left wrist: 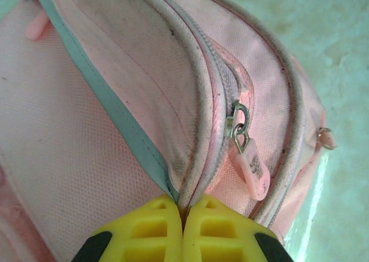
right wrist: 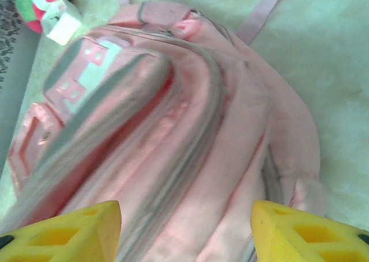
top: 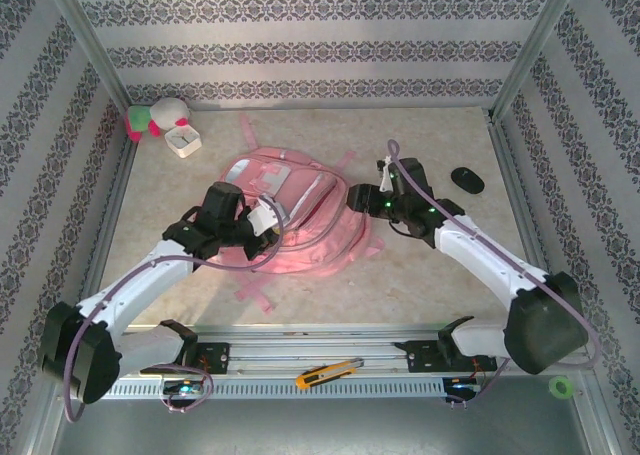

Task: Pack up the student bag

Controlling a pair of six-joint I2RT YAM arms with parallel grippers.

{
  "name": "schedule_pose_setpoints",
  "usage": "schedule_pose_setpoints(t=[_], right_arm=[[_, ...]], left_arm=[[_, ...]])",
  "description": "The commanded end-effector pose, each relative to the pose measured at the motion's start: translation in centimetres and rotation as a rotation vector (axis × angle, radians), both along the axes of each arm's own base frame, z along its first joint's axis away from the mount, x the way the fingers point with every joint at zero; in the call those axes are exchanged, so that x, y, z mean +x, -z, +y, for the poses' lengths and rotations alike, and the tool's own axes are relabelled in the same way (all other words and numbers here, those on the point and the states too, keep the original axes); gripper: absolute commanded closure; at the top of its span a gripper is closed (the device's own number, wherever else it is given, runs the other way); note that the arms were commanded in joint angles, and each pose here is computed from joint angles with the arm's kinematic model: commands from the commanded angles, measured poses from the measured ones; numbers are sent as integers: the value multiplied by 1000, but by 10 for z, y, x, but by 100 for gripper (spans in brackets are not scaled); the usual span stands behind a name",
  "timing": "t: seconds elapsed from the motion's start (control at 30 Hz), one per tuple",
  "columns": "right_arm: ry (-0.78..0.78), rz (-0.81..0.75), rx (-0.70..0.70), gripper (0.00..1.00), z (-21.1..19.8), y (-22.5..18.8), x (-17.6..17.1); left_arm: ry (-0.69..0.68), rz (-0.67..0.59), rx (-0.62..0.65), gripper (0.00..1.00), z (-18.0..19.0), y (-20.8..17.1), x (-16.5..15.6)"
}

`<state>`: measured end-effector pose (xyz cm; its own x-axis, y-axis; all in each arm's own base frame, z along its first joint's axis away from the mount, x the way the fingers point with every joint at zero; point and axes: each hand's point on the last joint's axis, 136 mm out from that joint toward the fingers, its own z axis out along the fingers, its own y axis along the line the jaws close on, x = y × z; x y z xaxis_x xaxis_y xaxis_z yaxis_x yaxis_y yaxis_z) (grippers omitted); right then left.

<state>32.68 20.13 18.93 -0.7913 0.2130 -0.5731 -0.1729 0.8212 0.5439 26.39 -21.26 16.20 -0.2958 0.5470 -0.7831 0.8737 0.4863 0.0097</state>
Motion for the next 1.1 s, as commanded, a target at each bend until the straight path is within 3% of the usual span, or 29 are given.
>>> schedule_pose_setpoints(t=[0.0,0.23,0.37,0.47,0.8,1.0,1.07], right_arm=[[-31,1,-103,41,-5,-22,-30],[8,64,-82,45,43,-21,-81],[-26,45,-28,50,86,-18,-86],[-47,57,-76,51,104,-12,-86],[45,58,-298,55,97,20,-70],[95,70,-441,76,75,31,-69],[98,69,-446,79,72,32,-71]], left_arm=[[-53,10,-199,100,-25,-43,17],[-35,167,-289,100,-38,-35,7],[-24,229,-325,100,-44,-31,3],[-19,244,-334,100,-46,-30,4],[-11,234,-329,100,-46,-36,4],[-18,224,-324,100,-45,-37,6],[-17,221,-320,100,-45,-38,6]])
